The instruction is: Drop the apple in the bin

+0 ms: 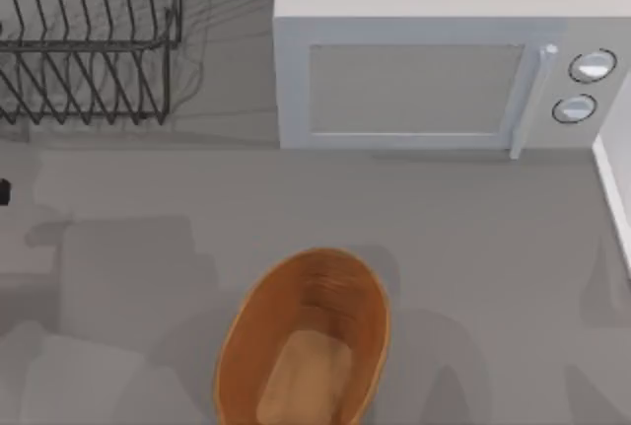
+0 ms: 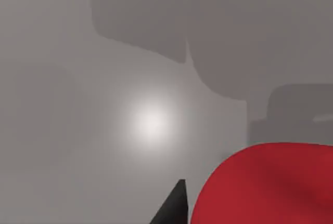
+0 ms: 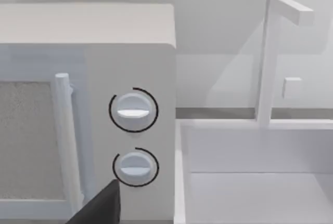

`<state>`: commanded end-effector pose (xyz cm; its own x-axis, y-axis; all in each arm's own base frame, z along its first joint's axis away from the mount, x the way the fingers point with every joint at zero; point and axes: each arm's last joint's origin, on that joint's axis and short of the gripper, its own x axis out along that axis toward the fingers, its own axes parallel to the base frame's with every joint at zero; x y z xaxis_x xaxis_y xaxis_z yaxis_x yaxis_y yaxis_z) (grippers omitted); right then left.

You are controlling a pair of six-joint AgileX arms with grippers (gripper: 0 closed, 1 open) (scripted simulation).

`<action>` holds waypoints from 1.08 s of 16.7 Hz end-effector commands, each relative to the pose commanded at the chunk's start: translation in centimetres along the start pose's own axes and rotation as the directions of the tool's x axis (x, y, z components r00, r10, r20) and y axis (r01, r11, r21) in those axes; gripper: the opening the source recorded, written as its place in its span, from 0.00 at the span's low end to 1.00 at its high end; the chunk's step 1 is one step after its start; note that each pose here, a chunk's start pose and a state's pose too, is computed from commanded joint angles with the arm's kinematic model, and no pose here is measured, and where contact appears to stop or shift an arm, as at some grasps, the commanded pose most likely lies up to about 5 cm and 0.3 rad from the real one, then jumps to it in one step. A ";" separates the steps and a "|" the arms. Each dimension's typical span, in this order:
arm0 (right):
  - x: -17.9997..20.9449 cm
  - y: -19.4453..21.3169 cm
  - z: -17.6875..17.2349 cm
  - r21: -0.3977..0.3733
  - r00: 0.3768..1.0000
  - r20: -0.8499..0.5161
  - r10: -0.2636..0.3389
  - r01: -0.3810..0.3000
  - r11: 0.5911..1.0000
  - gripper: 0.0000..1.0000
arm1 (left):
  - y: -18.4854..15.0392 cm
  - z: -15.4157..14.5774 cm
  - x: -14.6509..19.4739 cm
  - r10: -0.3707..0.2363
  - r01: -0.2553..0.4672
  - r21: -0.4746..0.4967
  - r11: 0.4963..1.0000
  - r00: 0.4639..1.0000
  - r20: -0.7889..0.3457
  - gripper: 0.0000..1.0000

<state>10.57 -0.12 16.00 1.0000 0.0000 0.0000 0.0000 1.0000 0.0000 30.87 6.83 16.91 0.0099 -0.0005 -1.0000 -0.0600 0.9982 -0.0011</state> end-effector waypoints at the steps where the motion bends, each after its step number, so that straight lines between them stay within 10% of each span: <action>1: 0.0 0.0 0.0 0.000 1.000 0.000 0.000 0.000 1.000 1.00 | 0.0 -0.1 -1.4 -0.002 0.002 0.002 1.000 1.000 -0.016 0.00; 7: 0.0 0.0 0.0 0.000 1.000 0.000 0.000 0.000 1.000 1.00 | -0.3 -1.1 -9.1 0.000 0.000 0.004 1.000 1.000 0.000 0.00; 18: 0.0 0.0 0.0 0.000 1.000 0.000 0.000 0.000 1.000 1.00 | -5.0 0.1 -9.6 0.011 -0.011 0.002 1.000 1.000 -0.009 0.00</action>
<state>10.57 -0.12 16.00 1.0000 0.0000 0.0000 0.0000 1.0000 0.0000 31.22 1.86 26.56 0.0002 0.0097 -1.0000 -0.0585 0.9982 0.0097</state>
